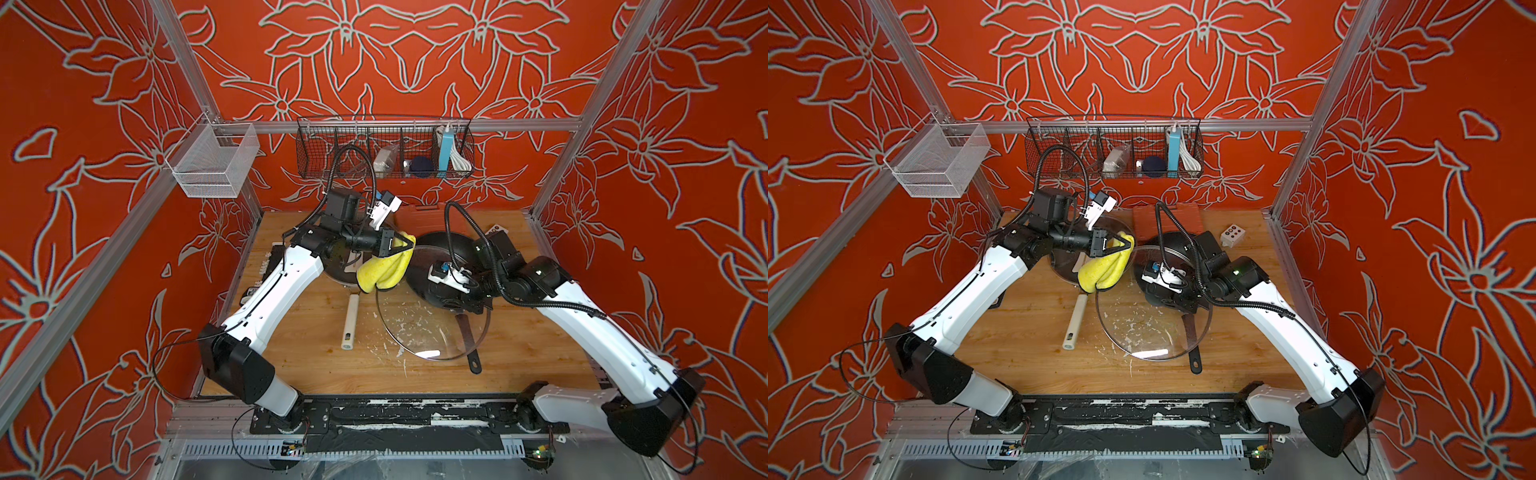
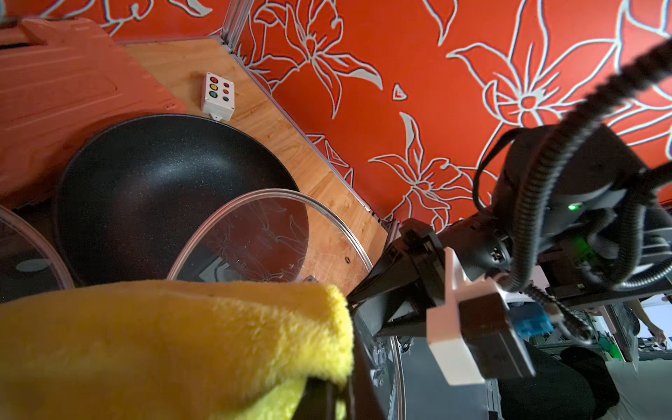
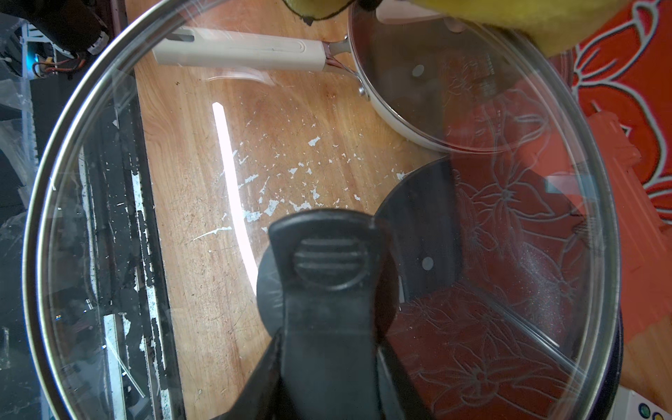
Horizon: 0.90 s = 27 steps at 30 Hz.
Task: Wipe the pot lid with a cloth
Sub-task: Wipe the pot lid.
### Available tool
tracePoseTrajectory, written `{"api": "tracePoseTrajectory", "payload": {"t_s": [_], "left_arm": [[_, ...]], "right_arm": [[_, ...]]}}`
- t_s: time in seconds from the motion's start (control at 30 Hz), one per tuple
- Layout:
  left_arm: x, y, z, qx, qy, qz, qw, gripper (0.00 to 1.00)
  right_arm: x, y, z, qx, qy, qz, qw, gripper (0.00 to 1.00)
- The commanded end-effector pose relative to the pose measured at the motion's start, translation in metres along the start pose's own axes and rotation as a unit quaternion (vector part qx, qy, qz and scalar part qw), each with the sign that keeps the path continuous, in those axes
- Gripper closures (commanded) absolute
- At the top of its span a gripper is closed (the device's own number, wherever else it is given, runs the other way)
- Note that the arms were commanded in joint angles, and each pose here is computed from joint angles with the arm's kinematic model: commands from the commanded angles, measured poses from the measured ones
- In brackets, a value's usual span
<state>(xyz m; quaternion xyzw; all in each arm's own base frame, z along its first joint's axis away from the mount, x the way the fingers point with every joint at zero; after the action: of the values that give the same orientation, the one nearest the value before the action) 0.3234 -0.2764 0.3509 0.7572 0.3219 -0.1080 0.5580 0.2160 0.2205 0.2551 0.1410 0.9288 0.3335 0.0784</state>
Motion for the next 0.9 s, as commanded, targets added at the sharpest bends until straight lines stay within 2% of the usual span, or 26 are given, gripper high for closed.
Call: {"api": "tracePoseTrajectory", "payload": {"t_s": [0.0, 0.3, 0.63, 0.87], "left_arm": [[-0.007, 0.000, 0.020, 0.015, -0.031, 0.015, 0.999, 1.00], [0.003, -0.021, 0.077, 0.076, -0.060, -0.002, 0.995, 1.00], [-0.002, -0.036, 0.118, 0.114, -0.092, -0.003, 0.989, 1.00], [-0.010, -0.044, 0.145, 0.142, -0.122, -0.006, 0.982, 1.00]], "right_arm": [[0.002, 0.039, -0.013, -0.083, -0.008, -0.058, 0.995, 1.00], [0.009, 0.041, -0.010, -0.082, -0.002, -0.077, 0.994, 1.00], [0.022, 0.052, -0.018, -0.116, 0.019, -0.092, 0.989, 1.00], [0.026, 0.053, -0.019, -0.110, 0.023, -0.103, 0.988, 1.00]]}}
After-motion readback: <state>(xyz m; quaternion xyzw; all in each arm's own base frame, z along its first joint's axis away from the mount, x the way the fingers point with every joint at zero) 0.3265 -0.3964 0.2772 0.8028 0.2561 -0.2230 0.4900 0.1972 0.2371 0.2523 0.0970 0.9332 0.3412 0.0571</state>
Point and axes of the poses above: each gripper's point midway between its finger pads, its own z axis out along the fingers, its own x axis along the line the jaws close on, y = z × x, the point moved 1 cm from there along -z, back along the fingers, and after that the axes turned 8 degrees about z, right-handed, at the moved point
